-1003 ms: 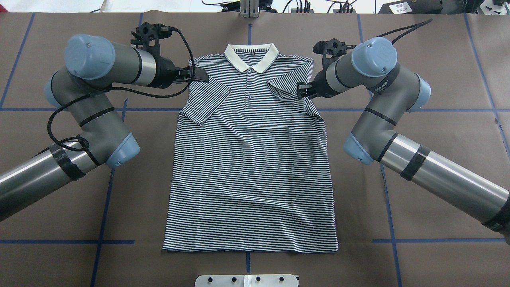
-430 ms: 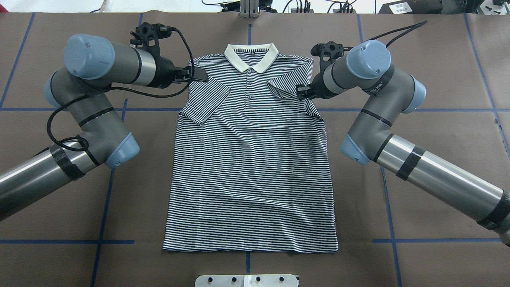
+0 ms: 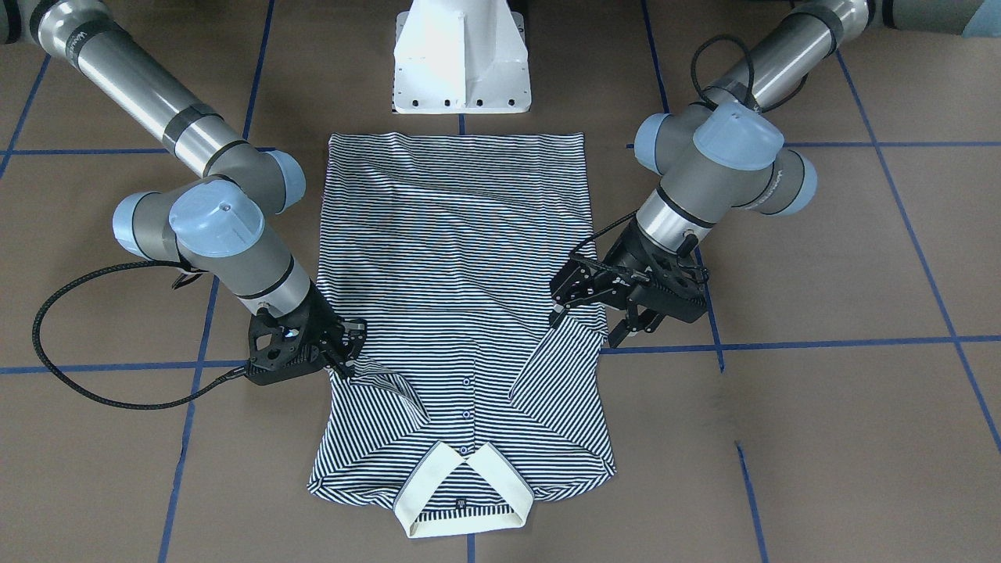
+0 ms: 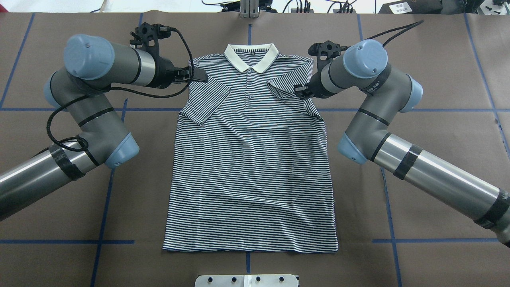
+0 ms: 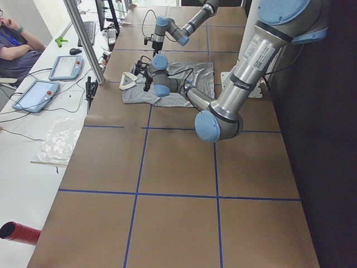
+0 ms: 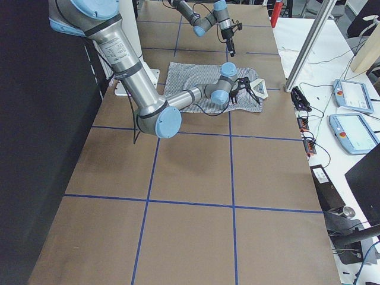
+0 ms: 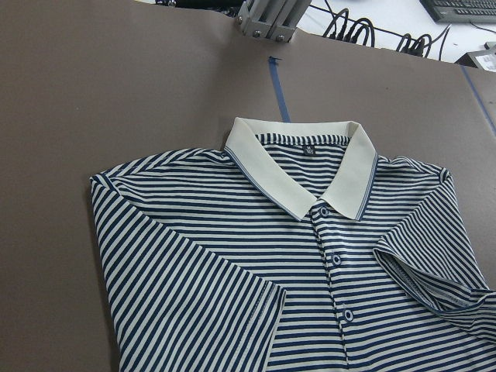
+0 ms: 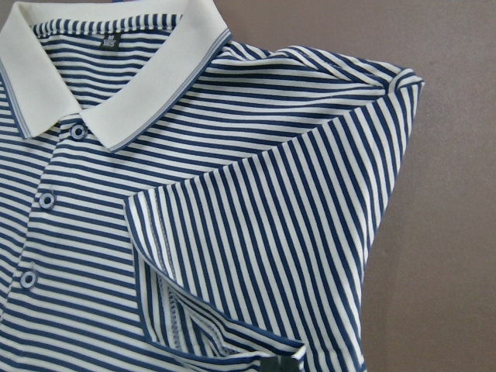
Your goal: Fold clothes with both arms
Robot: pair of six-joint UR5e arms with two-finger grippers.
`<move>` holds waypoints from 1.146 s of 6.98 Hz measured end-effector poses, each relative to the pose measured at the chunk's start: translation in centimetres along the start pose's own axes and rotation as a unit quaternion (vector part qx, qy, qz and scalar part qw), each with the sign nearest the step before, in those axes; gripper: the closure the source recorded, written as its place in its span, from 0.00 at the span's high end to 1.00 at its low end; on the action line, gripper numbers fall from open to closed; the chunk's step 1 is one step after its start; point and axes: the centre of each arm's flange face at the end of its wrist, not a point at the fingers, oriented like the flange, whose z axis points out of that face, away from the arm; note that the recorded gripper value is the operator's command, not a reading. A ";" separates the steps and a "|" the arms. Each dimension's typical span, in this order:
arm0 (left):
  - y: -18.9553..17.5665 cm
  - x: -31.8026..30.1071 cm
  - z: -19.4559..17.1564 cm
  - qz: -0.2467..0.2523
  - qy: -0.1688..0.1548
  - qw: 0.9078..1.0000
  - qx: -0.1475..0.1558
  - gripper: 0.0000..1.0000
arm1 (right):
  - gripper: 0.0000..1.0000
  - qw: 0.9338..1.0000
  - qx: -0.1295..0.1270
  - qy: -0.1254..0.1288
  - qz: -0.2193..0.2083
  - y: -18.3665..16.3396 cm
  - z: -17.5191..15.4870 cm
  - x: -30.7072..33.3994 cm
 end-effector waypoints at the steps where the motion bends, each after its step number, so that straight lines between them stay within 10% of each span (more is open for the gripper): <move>1: 0.0 0.0 0.0 0.000 0.000 1.000 0.000 1.00 | 0.00 1.000 0.002 -0.005 -0.003 0.2 -0.3 -0.4; 3: 0.0 -0.1 0.0 0.000 -0.001 1.000 0.000 1.00 | 0.06 1.000 0.016 -0.011 -0.016 2.1 -0.5 -2.1; 4: 0.0 -0.1 0.1 -0.001 -0.001 1.000 -0.001 1.00 | 0.85 0.999 0.022 -0.010 -0.024 3.5 -0.1 -2.9; 5: 0.0 -0.1 0.1 -0.001 -0.002 1.000 -0.001 1.00 | 1.00 0.999 0.025 -0.009 -0.028 4.4 0.1 -3.3; 8: 0.0 -0.1 0.2 -0.002 -0.005 1.000 -0.003 1.00 | 1.00 0.998 0.051 -0.009 -0.042 6.9 -1.3 -4.6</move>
